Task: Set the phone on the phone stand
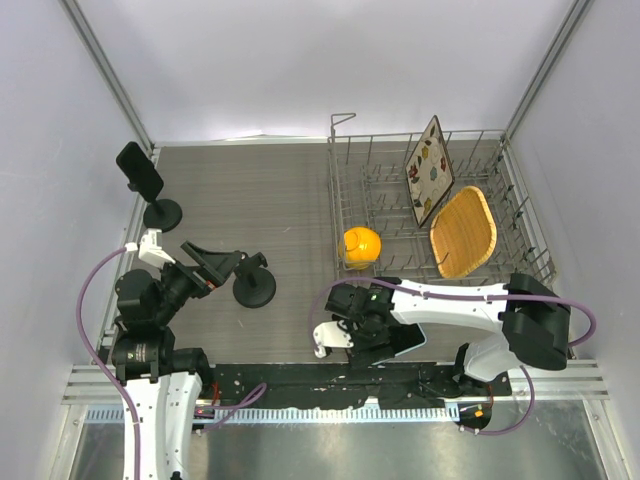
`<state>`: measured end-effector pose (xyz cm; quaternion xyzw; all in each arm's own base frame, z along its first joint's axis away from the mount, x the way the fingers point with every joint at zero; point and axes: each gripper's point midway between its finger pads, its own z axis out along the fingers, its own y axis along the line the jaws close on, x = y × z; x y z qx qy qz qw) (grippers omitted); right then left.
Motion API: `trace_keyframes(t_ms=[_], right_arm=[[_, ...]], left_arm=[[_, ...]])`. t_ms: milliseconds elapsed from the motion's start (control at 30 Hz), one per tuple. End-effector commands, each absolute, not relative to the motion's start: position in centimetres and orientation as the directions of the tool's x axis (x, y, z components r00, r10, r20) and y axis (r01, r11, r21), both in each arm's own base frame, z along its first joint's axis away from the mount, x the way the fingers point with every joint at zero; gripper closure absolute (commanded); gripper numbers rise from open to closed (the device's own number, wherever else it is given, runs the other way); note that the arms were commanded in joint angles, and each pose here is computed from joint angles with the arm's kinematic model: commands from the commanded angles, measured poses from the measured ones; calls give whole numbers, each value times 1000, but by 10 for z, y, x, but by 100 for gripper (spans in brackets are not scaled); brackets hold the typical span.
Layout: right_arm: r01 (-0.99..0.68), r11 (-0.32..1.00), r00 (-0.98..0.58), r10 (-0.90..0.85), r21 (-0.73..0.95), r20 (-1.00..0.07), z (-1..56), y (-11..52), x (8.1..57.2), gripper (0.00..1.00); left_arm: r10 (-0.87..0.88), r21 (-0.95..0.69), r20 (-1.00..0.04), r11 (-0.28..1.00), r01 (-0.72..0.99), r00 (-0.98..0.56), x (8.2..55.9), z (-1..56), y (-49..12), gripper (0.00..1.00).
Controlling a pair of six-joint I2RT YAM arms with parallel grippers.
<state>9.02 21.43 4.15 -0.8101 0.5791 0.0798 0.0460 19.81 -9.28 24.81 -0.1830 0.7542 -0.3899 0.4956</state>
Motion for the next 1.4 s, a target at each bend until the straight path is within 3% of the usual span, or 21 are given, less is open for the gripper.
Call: trace_keyframes(t_ms=[0,633,967,1367], right_arm=[[-942,-336,329,-921,-2,-209,42,222,93,15],[-943,-333,326,-933,25,-150,23,210,79,16],[-944,-315,322,-944,-95,-69,14,203,99,16],[-947,-311,316,-948,-86,-51,2,206,99,18]], left_arm=[[-646,-757,-637,627,183,-420,197,268,-97,0],[-641,-754,-637,633,175,-428,197,264,-97,0],[-643,-756,-634,633,169,-430,197,264,-97,0],[-641,-755,-635,633,172,-431,196,265,-97,0]])
